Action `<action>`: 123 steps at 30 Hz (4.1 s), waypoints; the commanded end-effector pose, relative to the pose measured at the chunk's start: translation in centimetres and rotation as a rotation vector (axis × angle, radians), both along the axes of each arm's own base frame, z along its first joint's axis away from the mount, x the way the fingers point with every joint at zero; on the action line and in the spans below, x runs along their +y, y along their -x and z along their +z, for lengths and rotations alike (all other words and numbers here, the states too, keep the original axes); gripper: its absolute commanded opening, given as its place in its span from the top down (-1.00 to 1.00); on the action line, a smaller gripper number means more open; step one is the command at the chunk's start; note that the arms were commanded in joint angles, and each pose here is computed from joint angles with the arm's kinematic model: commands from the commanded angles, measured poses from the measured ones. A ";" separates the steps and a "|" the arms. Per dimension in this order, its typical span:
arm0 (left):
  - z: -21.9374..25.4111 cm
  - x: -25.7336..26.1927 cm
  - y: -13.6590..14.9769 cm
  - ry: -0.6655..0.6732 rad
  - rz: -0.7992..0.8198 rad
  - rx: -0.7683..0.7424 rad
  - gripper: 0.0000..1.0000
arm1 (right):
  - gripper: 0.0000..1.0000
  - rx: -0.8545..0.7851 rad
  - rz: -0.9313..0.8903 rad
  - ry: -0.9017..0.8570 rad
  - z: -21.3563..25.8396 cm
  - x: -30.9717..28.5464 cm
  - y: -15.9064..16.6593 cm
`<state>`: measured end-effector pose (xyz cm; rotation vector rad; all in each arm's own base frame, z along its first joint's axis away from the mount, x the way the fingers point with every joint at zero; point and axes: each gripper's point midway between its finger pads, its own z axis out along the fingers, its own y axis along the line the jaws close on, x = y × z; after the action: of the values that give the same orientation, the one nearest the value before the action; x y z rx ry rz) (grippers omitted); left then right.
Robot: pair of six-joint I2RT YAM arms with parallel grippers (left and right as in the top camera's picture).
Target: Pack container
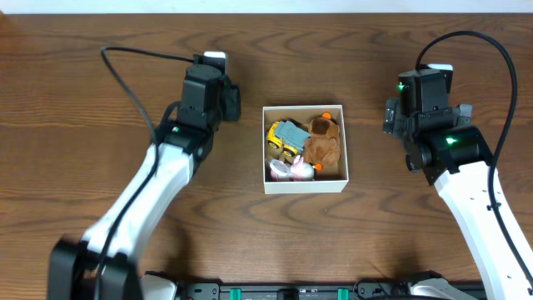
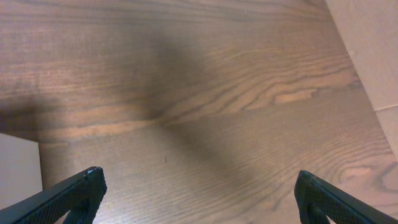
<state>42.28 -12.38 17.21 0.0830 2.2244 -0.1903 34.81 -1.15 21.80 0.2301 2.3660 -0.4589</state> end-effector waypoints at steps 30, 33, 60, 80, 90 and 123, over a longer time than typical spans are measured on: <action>-2.9 -11.8 14.1 -0.049 -0.310 0.294 -0.12 | -0.98 -0.023 -0.026 0.003 0.7 -0.5 0.1; -3.8 -12.2 14.0 -0.060 -0.317 0.308 -0.12 | -0.98 -0.023 -0.026 0.003 0.7 -0.5 0.1; -4.5 -13.6 12.5 -0.039 -0.321 0.274 -0.54 | -0.98 -0.023 -0.026 0.003 0.7 -0.5 0.1; 7.3 0.8 6.7 -0.046 0.172 -0.105 -0.56 | -0.98 -0.023 -0.026 0.003 0.7 -0.5 0.1; 6.5 8.3 6.3 -0.084 0.363 -0.048 -0.96 | -0.98 -0.023 -0.026 0.003 0.7 -0.5 0.1; 4.8 8.9 7.6 -0.128 0.364 0.035 -0.96 | -0.99 -0.051 -0.026 -0.004 1.6 -0.6 0.4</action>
<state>34.66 -3.88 21.44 -0.2492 2.2577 0.1349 34.78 -1.18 21.91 0.2316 2.3628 -0.4579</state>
